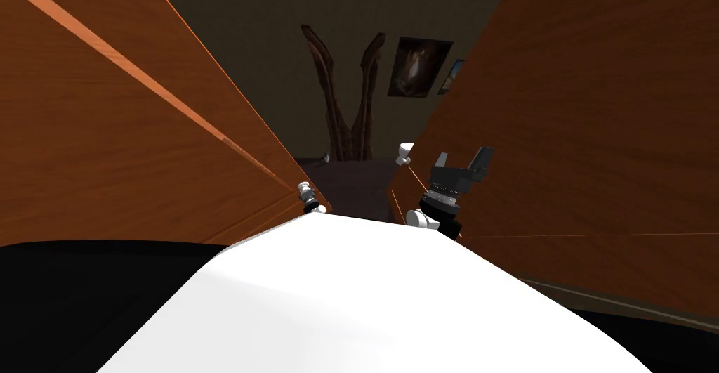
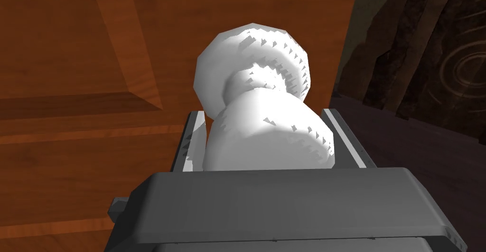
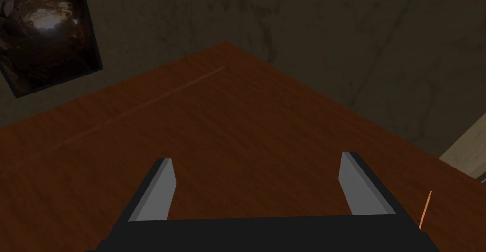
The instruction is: Push the door open
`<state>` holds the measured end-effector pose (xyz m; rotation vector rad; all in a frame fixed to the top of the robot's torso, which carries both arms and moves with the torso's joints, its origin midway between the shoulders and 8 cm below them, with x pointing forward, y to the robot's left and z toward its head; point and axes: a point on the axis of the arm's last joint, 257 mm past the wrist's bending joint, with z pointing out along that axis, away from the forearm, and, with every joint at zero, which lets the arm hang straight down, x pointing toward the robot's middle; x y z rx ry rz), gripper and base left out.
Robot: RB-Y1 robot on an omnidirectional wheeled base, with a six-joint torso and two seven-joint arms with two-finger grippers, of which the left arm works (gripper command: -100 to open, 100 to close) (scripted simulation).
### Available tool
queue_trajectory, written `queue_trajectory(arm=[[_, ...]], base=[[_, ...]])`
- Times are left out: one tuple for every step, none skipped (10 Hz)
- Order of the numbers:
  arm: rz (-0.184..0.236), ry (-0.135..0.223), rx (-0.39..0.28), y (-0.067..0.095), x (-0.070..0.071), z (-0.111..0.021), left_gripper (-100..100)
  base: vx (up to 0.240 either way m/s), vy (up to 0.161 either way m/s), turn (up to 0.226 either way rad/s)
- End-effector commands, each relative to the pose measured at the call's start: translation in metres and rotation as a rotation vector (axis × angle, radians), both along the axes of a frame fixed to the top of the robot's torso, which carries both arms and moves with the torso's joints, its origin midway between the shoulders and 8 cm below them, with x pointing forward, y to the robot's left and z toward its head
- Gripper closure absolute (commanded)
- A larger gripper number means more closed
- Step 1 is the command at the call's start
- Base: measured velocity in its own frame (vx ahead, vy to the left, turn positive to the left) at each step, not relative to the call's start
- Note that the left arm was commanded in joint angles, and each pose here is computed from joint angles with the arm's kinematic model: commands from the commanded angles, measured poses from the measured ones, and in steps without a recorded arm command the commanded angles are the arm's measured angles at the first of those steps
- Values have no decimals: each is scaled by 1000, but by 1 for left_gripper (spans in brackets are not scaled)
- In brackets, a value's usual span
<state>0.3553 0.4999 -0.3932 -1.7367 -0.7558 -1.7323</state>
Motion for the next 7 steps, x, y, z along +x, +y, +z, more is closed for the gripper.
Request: queue_trajectory(arm=[[26,-8,21,9,-5,8,100],[33,-9,23,9,-6,9,100],[40,-10,25,8,-7,9,100],[48,-10,26,7,-8,9,100],[52,-10,26,7,-9,10,100],[59,-10,27,5,-10,10,100],[63,-10,26,5,-10,10,100]], base=[[229,99,193],[192,113,202],[217,107,164],[241,118,176],[196,106,152],[191,94,160],[163,99,110]])
